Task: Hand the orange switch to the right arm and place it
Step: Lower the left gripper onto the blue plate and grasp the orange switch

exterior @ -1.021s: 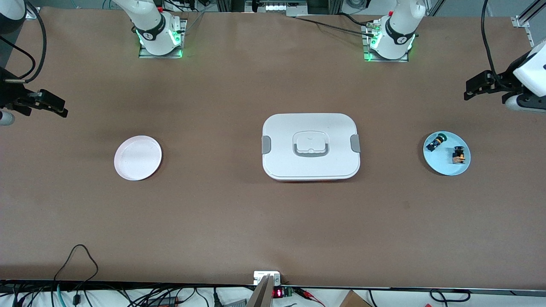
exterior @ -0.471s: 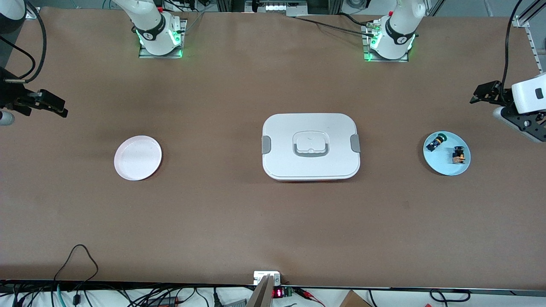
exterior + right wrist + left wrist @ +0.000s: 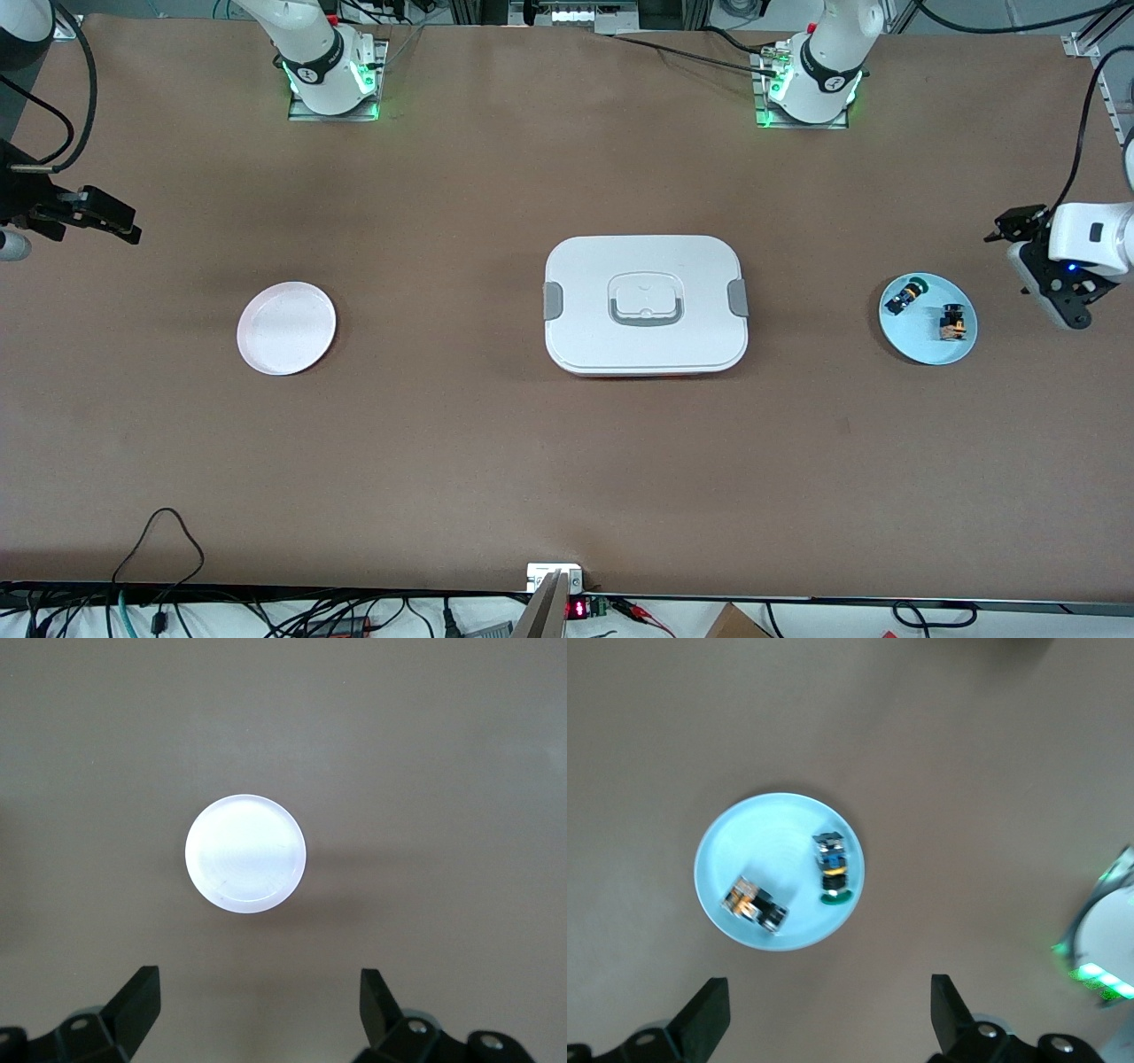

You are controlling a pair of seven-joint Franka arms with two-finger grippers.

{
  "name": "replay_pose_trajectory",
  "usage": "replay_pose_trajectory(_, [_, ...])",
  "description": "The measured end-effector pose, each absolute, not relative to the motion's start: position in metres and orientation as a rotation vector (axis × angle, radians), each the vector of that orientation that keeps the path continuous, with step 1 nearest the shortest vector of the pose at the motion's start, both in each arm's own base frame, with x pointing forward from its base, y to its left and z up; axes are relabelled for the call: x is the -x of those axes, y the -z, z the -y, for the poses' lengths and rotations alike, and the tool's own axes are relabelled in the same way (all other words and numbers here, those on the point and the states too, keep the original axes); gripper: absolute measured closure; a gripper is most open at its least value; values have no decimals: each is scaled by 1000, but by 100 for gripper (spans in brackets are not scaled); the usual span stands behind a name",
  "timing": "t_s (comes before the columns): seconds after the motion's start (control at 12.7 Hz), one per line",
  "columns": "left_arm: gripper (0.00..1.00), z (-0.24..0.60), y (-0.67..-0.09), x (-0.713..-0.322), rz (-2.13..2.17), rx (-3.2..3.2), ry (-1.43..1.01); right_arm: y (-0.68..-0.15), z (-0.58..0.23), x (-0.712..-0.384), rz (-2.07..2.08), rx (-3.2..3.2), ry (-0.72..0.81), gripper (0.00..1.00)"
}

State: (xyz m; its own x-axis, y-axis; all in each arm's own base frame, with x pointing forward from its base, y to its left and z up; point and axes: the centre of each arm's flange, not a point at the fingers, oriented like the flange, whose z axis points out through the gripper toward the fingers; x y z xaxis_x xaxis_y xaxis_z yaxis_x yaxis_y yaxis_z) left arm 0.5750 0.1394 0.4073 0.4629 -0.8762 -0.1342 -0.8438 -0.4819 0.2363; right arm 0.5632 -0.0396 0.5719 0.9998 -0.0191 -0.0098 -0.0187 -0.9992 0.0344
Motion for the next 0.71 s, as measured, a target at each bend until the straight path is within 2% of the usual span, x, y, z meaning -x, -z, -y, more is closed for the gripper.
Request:
replay_pose_trajectory(0.39, [0,-185,-335,-558,1978,-2347,174,-565,6,-567,-63,-3105,34,0])
replay_pose_trajectory(0.71, [0,-187,-284,-545,2219,-2130,140,-562,7,-569,-61,-3104,42,0])
